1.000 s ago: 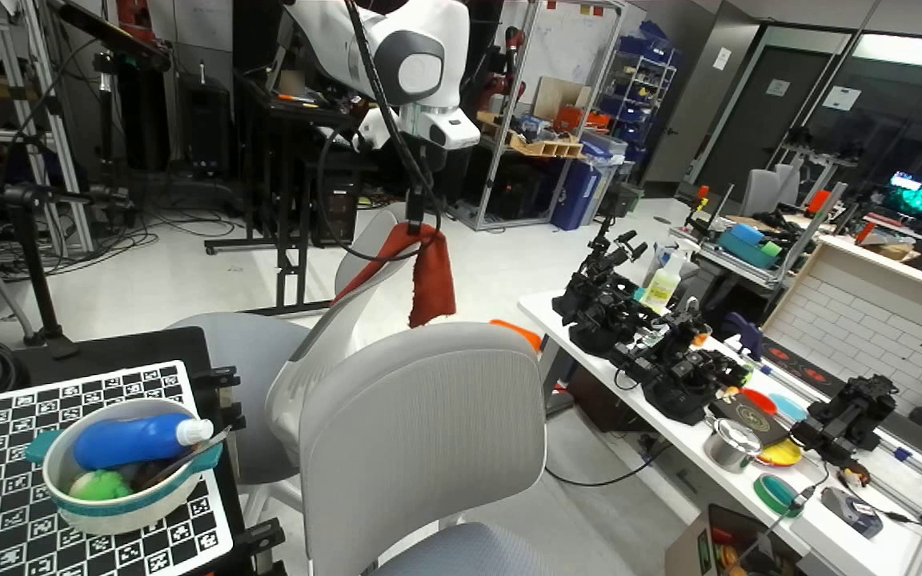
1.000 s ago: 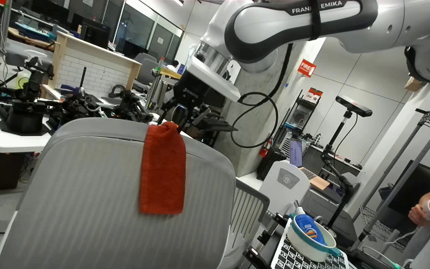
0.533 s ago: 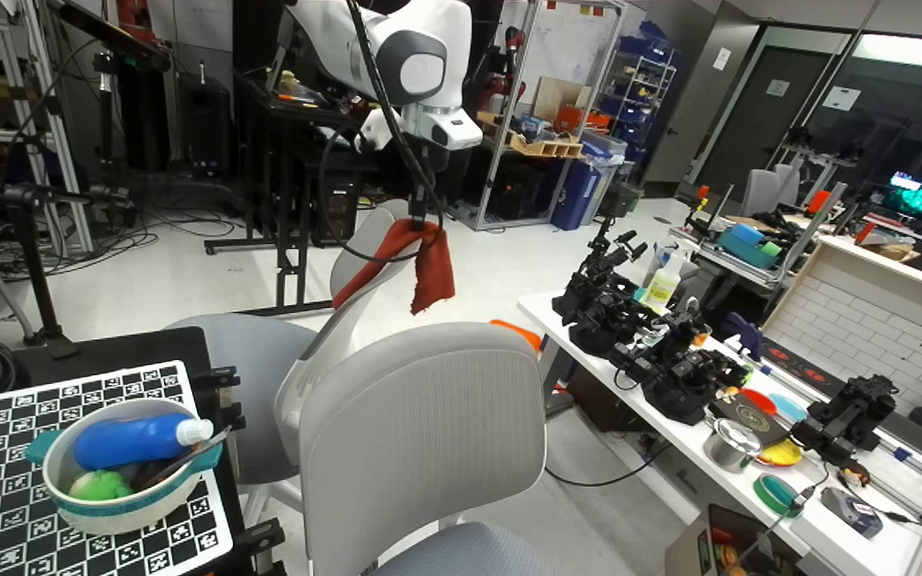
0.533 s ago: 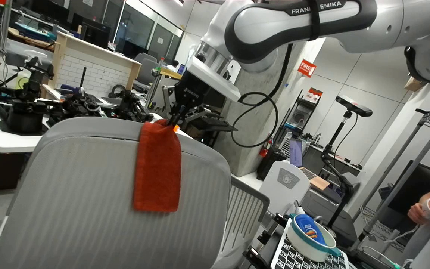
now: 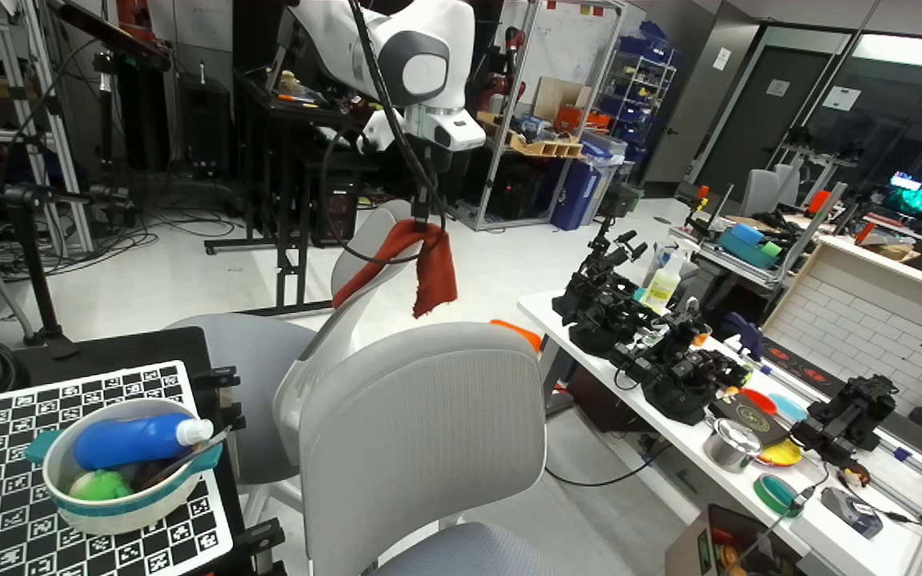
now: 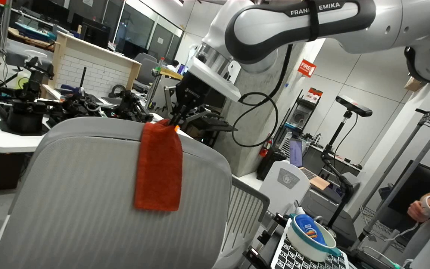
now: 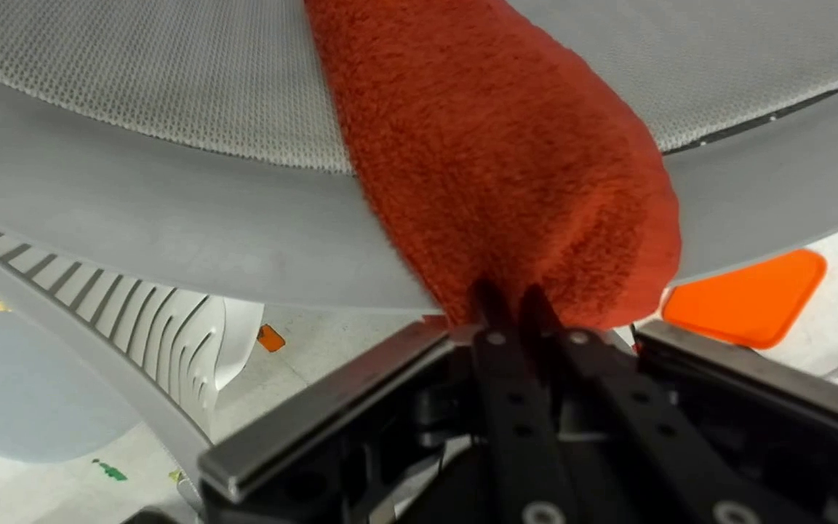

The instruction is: Move the towel to the chair on the left, then back to the chair on the right

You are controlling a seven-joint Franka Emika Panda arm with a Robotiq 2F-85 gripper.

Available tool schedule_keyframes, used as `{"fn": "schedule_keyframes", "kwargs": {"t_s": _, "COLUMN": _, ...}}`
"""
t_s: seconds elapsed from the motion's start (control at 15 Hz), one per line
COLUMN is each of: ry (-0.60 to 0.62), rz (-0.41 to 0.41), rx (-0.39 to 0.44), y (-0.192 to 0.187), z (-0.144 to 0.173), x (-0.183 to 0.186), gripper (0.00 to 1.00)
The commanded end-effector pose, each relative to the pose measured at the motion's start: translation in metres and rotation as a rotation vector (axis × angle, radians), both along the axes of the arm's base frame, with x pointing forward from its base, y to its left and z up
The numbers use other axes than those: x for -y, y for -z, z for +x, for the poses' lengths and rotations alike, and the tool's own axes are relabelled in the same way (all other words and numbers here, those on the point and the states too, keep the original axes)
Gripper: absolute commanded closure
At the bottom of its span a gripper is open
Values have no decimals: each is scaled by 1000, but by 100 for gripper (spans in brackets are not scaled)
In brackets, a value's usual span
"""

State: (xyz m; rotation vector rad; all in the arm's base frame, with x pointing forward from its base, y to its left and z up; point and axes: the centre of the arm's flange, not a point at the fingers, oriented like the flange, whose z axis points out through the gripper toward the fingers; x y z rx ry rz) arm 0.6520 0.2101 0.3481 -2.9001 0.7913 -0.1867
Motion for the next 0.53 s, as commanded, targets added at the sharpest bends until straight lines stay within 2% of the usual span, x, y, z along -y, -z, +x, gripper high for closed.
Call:
{"fn": "schedule_keyframes", "kwargs": {"t_s": 0.0, "ry": 14, "rz": 3, "rx": 21, "y": -6, "z": 4, "x": 9, "gripper": 98}}
{"fn": "schedule_keyframes", "kwargs": {"t_s": 0.47, "ry": 60, "rz": 8, "rx": 69, "y": -44, "z": 7, "x": 32, "gripper": 98}}
